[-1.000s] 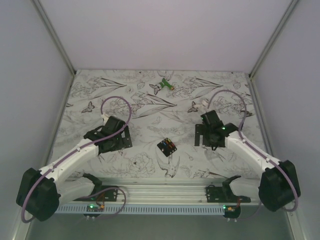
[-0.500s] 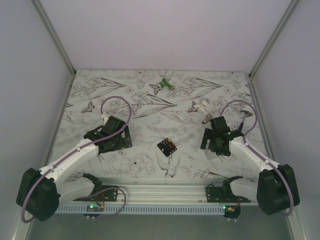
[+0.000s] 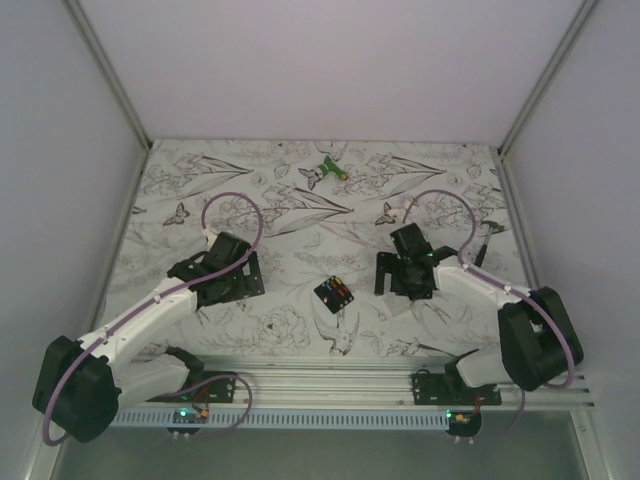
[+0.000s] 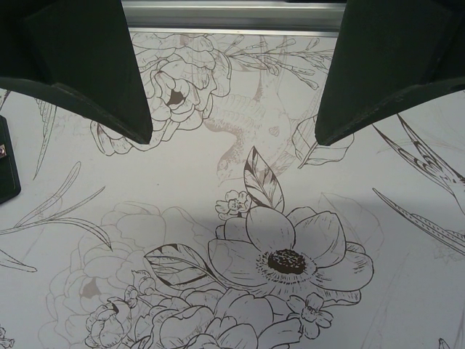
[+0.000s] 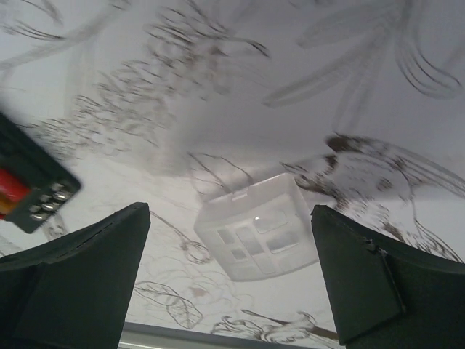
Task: Snap on the fuse box
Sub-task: Pick up the fuse box cover from the center of the board.
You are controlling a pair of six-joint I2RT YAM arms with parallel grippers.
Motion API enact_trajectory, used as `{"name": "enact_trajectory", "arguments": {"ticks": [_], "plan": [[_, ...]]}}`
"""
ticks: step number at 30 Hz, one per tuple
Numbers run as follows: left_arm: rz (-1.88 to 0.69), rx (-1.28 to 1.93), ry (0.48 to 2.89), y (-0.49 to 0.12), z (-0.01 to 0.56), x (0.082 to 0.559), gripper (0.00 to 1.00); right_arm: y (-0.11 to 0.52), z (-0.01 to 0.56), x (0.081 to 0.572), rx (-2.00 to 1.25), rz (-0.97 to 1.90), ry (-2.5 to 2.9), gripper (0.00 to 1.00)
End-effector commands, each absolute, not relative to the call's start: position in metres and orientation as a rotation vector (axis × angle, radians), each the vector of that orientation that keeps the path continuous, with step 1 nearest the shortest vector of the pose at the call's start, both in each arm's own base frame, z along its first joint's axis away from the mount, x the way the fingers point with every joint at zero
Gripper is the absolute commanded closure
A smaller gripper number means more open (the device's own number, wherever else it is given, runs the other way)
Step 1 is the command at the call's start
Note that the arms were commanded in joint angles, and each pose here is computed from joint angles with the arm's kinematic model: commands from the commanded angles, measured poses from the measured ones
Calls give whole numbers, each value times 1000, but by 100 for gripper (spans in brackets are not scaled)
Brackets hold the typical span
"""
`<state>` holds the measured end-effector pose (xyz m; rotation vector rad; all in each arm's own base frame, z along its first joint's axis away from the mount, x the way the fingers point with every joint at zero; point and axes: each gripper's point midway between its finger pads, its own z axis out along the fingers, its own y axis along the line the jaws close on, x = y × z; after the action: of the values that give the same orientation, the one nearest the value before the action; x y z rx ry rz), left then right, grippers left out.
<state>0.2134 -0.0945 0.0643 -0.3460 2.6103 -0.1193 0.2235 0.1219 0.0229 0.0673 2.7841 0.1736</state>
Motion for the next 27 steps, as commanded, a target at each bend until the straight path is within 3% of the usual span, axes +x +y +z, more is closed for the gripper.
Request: {"name": "enact_trajectory", "arguments": {"ticks": [1, 11, 27], "plan": [[-115, -342, 2626, -92, 66, 209, 0, 156, 33, 249, -87, 228, 2727, 0], [-115, -341, 2629, -92, 66, 209, 0, 141, 33, 239, -165, -118, 2734, 0], [-122, -341, 2632, -94, 66, 210, 0, 99, 27, 200, -14, -235, 2810, 0]]}}
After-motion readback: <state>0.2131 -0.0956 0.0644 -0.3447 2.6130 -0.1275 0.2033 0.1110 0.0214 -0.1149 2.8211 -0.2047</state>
